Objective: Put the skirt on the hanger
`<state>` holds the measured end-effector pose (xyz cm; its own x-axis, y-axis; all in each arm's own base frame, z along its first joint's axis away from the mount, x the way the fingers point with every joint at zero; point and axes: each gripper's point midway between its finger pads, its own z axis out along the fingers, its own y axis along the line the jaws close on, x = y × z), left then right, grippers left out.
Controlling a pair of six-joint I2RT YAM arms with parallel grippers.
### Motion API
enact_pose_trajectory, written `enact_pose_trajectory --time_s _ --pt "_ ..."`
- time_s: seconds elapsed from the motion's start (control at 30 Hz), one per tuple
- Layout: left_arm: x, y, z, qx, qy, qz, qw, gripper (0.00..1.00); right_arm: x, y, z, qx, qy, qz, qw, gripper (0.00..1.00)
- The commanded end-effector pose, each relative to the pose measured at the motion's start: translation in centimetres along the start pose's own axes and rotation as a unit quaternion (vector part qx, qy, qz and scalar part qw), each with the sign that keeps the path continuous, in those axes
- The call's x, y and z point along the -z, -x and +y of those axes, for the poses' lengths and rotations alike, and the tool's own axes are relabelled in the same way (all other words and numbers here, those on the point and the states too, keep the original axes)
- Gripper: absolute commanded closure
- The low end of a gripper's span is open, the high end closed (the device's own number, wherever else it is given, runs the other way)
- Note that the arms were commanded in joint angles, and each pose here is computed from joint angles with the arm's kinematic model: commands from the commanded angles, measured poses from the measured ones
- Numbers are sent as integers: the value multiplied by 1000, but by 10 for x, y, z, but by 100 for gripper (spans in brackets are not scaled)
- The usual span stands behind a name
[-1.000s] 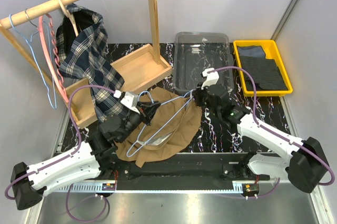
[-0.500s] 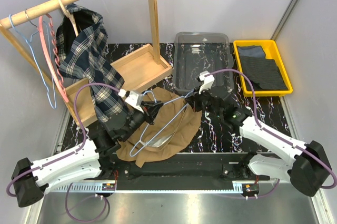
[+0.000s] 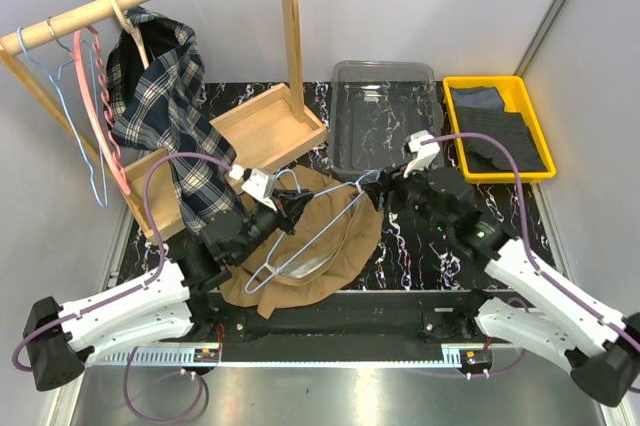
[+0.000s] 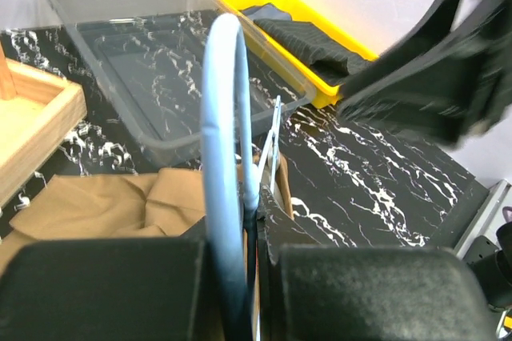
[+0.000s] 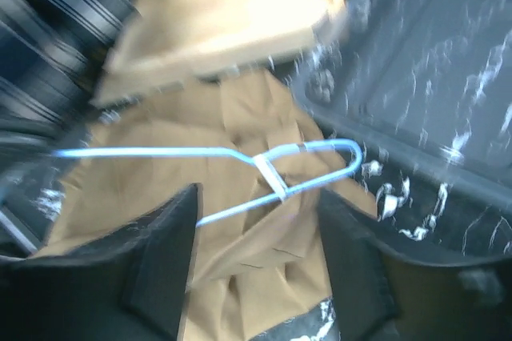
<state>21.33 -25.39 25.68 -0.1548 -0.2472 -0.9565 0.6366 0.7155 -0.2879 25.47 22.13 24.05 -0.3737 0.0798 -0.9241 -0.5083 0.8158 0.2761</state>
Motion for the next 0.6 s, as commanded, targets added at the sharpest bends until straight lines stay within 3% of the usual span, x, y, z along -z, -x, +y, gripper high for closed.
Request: enact_pose_trajectory --time_s 0.0,0.03,0.13,0.2,0.33,0.57 --pt "-3 52 -34 -32 -65 -26 997 100 30 69 31 44 57 -61 995 22" --pt "-3 67 -42 -40 -77 -29 996 100 31 67 44 67 97 -46 992 19" --pt "2 56 -58 -71 -124 33 989 100 38 62 78 104 194 -5 975 14" --pt "9 64 -72 -83 -162 39 983 100 48 54 101 116 269 22 956 14" --pt "37 62 -84 -113 -216 83 966 100 72 46 120 143 349 31 926 12" --pt "79 86 -93 -126 -260 64 955 100 108 24 145 134 464 96 871 6"
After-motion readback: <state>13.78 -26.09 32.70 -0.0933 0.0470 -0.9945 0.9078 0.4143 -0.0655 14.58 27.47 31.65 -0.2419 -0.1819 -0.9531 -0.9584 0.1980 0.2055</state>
